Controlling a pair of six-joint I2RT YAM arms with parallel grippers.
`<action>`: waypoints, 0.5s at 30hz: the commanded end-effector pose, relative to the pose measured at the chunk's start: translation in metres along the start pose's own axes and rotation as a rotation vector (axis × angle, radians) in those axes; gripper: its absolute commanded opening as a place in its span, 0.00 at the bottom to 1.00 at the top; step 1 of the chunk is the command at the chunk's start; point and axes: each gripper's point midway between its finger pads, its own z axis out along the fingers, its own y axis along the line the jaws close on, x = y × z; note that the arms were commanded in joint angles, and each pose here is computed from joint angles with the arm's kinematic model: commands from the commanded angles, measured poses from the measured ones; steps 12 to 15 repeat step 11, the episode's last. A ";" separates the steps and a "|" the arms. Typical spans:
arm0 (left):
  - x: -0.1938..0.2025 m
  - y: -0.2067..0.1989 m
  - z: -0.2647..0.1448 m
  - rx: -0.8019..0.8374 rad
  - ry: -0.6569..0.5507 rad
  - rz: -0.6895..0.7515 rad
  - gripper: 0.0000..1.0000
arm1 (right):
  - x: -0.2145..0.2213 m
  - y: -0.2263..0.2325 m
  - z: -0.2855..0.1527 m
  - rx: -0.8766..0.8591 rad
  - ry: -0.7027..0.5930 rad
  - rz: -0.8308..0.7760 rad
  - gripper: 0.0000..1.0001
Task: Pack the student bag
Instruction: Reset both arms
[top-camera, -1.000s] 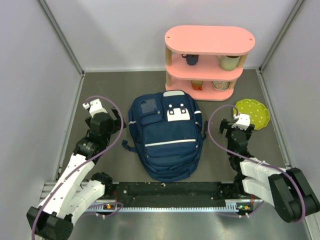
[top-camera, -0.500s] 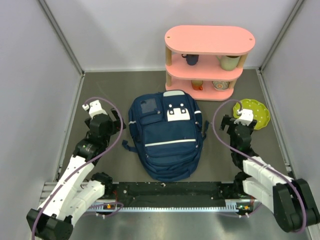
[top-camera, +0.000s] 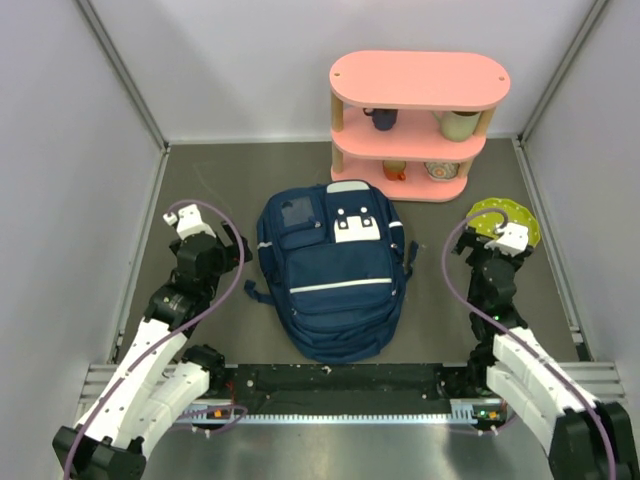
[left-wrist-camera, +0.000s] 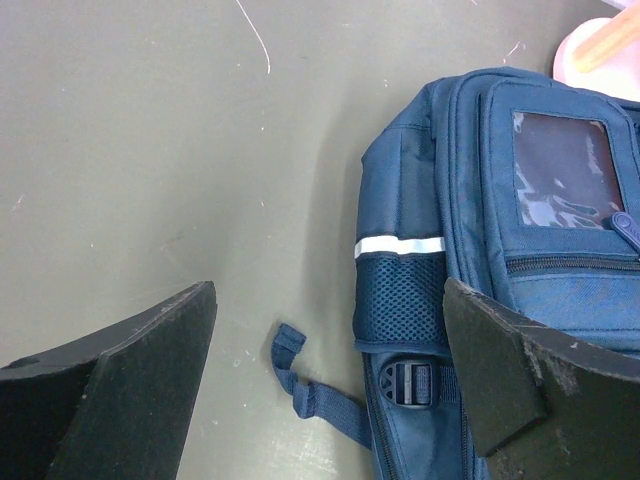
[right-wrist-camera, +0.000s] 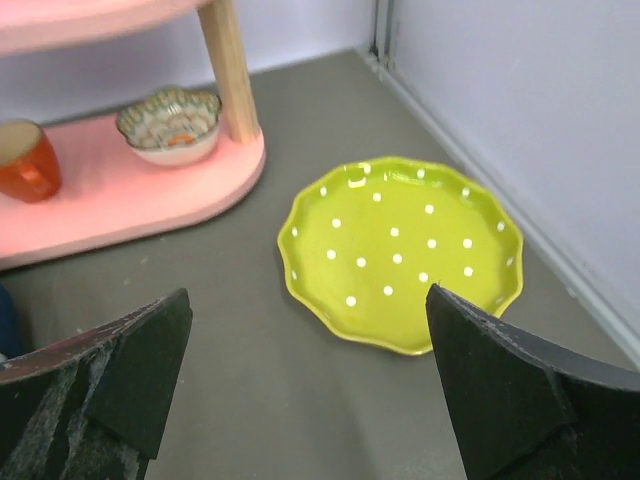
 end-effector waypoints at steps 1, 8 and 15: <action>-0.010 -0.006 0.001 0.025 -0.043 -0.022 0.99 | 0.013 0.010 0.021 -0.042 -0.024 0.068 0.99; -0.015 -0.002 0.001 0.001 -0.057 -0.007 0.98 | 0.044 0.037 0.043 -0.179 -0.002 -0.124 0.99; -0.019 0.000 -0.001 -0.003 -0.076 -0.002 0.99 | 0.041 0.033 0.041 -0.184 -0.057 -0.093 0.99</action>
